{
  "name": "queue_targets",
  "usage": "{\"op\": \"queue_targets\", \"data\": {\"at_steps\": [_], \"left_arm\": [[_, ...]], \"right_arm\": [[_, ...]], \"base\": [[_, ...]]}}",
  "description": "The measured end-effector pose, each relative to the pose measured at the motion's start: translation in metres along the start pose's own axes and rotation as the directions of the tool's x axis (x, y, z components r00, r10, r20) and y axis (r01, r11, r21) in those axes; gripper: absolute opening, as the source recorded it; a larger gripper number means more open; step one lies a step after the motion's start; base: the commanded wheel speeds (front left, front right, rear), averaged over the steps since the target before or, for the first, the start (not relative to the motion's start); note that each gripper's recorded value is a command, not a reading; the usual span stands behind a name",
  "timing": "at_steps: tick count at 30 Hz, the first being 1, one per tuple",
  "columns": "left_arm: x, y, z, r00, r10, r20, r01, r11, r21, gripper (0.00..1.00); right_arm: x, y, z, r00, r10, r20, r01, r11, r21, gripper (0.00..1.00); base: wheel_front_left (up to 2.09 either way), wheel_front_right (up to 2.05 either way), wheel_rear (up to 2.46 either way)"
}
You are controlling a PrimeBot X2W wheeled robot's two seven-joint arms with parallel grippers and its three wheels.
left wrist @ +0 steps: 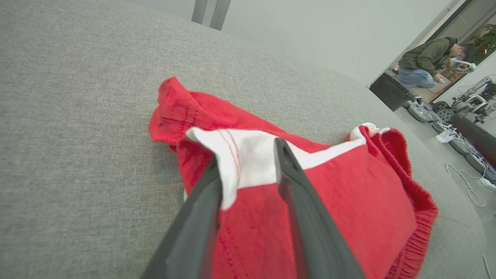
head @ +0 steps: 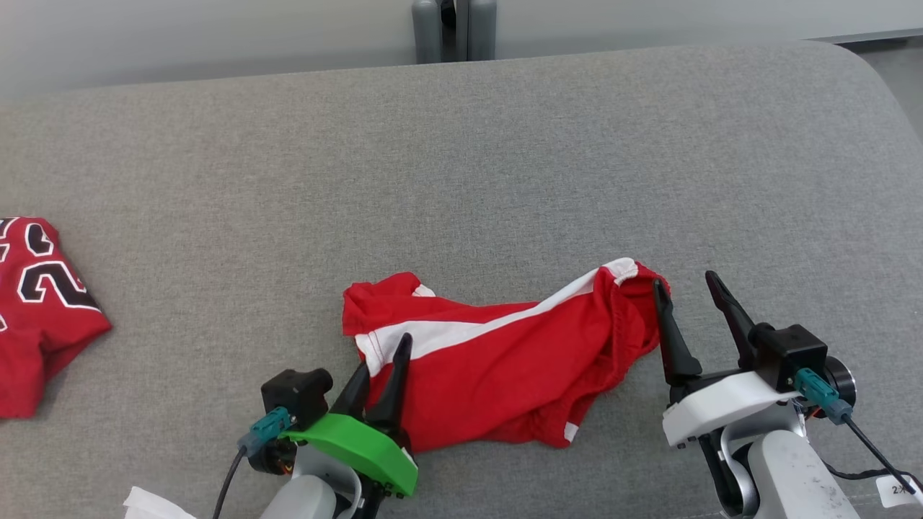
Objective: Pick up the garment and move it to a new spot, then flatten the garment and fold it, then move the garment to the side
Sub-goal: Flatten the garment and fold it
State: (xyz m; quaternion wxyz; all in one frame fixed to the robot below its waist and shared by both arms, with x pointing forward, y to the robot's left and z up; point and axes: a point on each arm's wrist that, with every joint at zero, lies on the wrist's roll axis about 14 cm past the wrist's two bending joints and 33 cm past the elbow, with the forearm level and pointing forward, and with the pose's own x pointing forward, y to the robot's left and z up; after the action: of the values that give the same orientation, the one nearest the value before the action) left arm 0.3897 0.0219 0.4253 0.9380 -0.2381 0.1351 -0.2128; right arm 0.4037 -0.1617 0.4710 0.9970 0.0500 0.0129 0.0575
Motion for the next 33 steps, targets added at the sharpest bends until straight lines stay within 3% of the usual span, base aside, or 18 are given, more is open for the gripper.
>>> {"op": "queue_targets", "data": {"at_steps": [5, 11, 16, 22, 27, 33], "left_arm": [[0.009, -0.004, 0.008, 0.999, -0.035, 0.012, 0.034, 0.998, 0.052, 0.0], [0.036, -0.023, 0.065, 0.98, -0.132, 0.151, 0.107, 0.981, 0.162, 0.0], [0.039, -0.028, 0.094, 0.963, -0.145, 0.227, 0.102, 0.976, 0.191, 0.0], [0.005, 0.013, 0.051, 0.99, 0.01, 0.14, -0.028, 0.991, 0.128, 0.0], [-0.022, 0.041, 0.04, 0.985, 0.12, 0.128, -0.132, 0.987, 0.093, 0.0], [-0.033, 0.044, 0.038, 0.981, 0.144, 0.133, -0.157, 0.983, 0.092, 0.0]], "right_arm": [[0.004, -0.002, -0.001, 1.0, -0.005, -0.001, 0.005, 1.0, 0.005, 1.0], [0.004, -0.014, -0.001, 0.999, -0.039, -0.002, 0.039, 0.999, 0.005, 1.0], [0.001, -0.017, 0.003, 0.999, -0.052, 0.008, 0.052, 0.998, 0.017, 1.0], [-0.006, -0.012, 0.003, 0.999, -0.046, 0.01, 0.045, 0.998, 0.051, 1.0], [-0.01, 0.0, -0.001, 1.0, -0.02, 0.001, 0.02, 0.996, 0.089, 1.0], [-0.006, 0.016, -0.002, 1.0, 0.025, -0.001, -0.025, 0.993, 0.113, 1.0]], "base": [[0.0, 0.0, 0.0], [0.0, 0.0, 0.0], [0.0, 0.0, 0.0], [0.0, 0.0, 0.0], [0.0, 0.0, 0.0], [0.0, 0.0, 0.0]]}}
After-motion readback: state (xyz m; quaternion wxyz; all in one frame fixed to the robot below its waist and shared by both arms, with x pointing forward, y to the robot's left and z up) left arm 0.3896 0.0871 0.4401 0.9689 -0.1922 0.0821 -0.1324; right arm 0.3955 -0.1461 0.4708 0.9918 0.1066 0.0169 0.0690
